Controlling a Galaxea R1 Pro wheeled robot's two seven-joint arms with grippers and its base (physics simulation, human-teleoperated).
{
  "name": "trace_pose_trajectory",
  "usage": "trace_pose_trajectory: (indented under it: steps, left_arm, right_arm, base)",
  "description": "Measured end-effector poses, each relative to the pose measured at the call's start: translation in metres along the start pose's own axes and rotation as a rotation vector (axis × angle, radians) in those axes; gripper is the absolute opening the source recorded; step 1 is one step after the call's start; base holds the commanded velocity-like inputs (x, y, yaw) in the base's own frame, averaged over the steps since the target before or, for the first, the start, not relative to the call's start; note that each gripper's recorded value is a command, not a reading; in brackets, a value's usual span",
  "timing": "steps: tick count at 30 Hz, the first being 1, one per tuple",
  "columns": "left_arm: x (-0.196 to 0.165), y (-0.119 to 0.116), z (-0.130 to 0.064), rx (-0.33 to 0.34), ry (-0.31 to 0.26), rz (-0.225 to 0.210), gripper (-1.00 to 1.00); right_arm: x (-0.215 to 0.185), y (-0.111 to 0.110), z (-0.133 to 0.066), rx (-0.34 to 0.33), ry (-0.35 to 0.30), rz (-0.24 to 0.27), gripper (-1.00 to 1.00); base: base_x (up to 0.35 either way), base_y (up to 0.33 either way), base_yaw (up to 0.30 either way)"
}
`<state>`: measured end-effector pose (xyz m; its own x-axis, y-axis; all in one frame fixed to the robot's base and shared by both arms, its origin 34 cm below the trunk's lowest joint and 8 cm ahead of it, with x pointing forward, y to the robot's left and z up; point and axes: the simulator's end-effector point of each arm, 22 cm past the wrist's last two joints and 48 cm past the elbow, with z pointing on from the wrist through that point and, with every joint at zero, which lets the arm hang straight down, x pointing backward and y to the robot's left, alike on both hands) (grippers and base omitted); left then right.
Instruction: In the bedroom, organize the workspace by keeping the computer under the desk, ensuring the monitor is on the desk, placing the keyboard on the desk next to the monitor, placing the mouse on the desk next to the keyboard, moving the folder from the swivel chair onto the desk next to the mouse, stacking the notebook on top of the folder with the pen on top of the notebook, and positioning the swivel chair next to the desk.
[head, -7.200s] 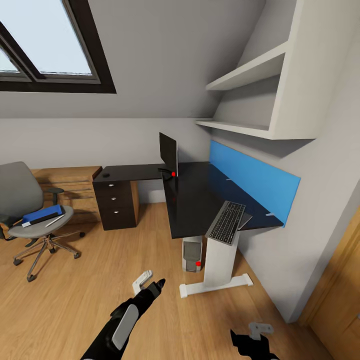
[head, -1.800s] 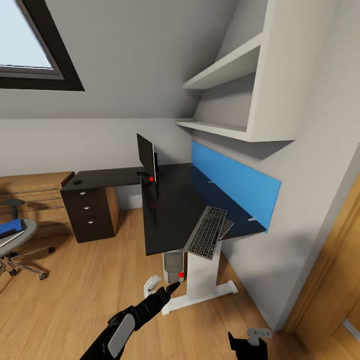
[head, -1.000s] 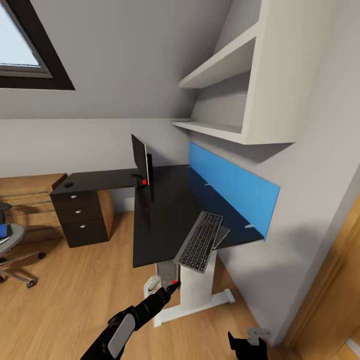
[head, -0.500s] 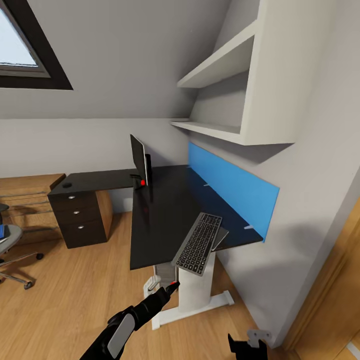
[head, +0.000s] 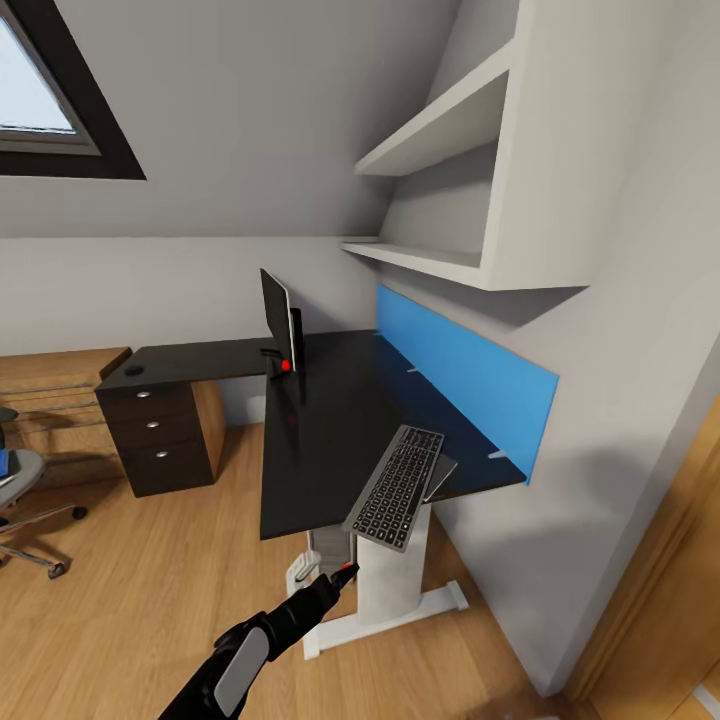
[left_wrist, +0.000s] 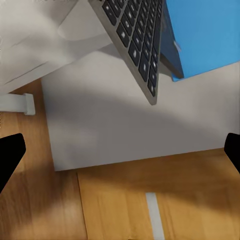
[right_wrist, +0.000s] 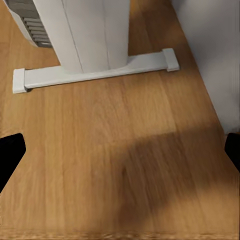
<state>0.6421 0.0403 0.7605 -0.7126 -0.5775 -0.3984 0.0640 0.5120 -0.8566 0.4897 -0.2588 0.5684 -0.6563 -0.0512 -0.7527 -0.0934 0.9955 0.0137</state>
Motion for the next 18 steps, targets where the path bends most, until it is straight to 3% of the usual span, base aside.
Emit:
trace_pose_trajectory:
  steps: [4, 11, 18]
  left_arm:
    - [0.0, 0.001, 0.0, -0.001, 0.0, 0.001, 1.0]
    - [0.0, 0.001, 0.0, -0.001, 0.0, 0.001, 1.0]
    - [0.0, 0.001, 0.0, -0.001, 0.001, 0.001, 1.0]
  right_arm:
    - [0.033, 0.0, -0.019, 0.001, 0.02, -0.001, 1.0]
    - [0.063, 0.005, -0.059, -0.001, -0.068, -0.012, 1.0]
    - [0.079, 0.007, -0.075, -0.002, -0.071, -0.013, 1.0]
  base:
    - [0.0, 0.0, 0.0]
    - [0.0, 0.0, 0.0]
    - [0.0, 0.0, 0.0]
